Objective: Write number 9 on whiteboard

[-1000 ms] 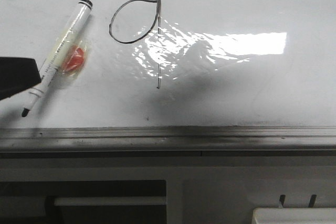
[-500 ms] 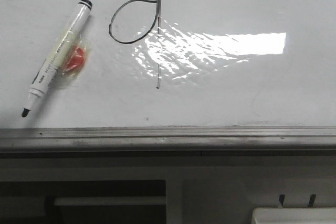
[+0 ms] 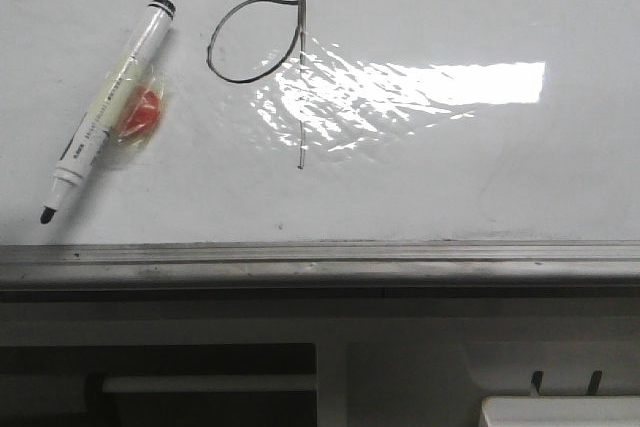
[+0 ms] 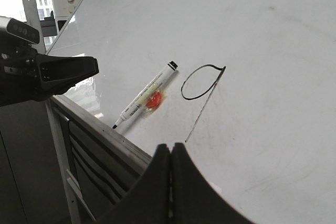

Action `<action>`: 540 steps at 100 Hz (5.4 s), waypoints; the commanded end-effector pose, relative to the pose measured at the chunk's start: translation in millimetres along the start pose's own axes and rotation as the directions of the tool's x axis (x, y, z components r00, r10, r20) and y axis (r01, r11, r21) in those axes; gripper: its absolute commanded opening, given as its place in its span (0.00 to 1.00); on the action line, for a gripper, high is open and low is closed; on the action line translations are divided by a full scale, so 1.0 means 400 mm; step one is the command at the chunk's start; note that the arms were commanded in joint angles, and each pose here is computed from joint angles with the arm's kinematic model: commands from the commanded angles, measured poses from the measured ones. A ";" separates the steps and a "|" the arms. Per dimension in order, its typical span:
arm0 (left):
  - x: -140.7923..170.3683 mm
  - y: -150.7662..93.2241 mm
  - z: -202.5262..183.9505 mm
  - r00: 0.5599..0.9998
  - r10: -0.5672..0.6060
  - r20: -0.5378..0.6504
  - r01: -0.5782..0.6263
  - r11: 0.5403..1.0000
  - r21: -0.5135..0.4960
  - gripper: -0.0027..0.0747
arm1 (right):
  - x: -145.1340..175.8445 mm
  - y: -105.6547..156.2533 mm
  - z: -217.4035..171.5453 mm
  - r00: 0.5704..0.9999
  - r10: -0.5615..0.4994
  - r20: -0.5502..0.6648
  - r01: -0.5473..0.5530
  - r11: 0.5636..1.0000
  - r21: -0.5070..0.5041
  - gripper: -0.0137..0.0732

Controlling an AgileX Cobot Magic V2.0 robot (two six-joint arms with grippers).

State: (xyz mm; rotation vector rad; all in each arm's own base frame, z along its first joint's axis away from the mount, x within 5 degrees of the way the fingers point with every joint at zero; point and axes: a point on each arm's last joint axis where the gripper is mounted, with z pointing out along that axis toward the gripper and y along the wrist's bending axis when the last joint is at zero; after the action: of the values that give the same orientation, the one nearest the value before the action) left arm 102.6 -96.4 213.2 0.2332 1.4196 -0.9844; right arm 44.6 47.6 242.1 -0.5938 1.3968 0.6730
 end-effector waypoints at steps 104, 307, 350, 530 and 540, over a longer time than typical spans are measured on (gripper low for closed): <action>-0.090 -0.015 -0.117 0.962 0.140 0.236 -0.137 0.990 -0.029 0.01 | -0.037 0.000 0.000 0.995 -0.018 0.093 0.018 1.000 0.001 0.08; 0.004 0.108 -0.276 0.964 0.129 -0.230 -0.261 0.607 -0.751 0.01 | -0.037 0.000 0.000 0.996 -0.018 0.091 0.018 1.000 0.001 0.08; 0.004 0.108 -0.276 0.965 0.129 -0.230 -0.260 0.607 -0.751 0.01 | -0.037 0.000 0.000 0.996 -0.018 0.091 0.018 1.000 0.001 0.08; 0.004 0.108 -0.276 0.965 0.128 -0.229 -0.259 0.607 -0.751 0.01 | 0.160 -0.115 -0.106 0.963 0.207 -0.175 0.040 0.530 0.847 0.08; 0.004 0.108 -0.276 0.965 0.128 -0.229 -0.259 0.607 -0.751 0.01 | 0.160 -0.115 -0.106 0.963 0.206 -0.174 0.040 0.531 0.847 0.08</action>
State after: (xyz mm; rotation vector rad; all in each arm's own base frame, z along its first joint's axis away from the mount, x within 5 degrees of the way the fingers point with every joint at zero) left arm 52.9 3.6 180.4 -0.1901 1.8247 -0.0784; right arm 52.5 -9.5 180.4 0.2103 1.8034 -0.0818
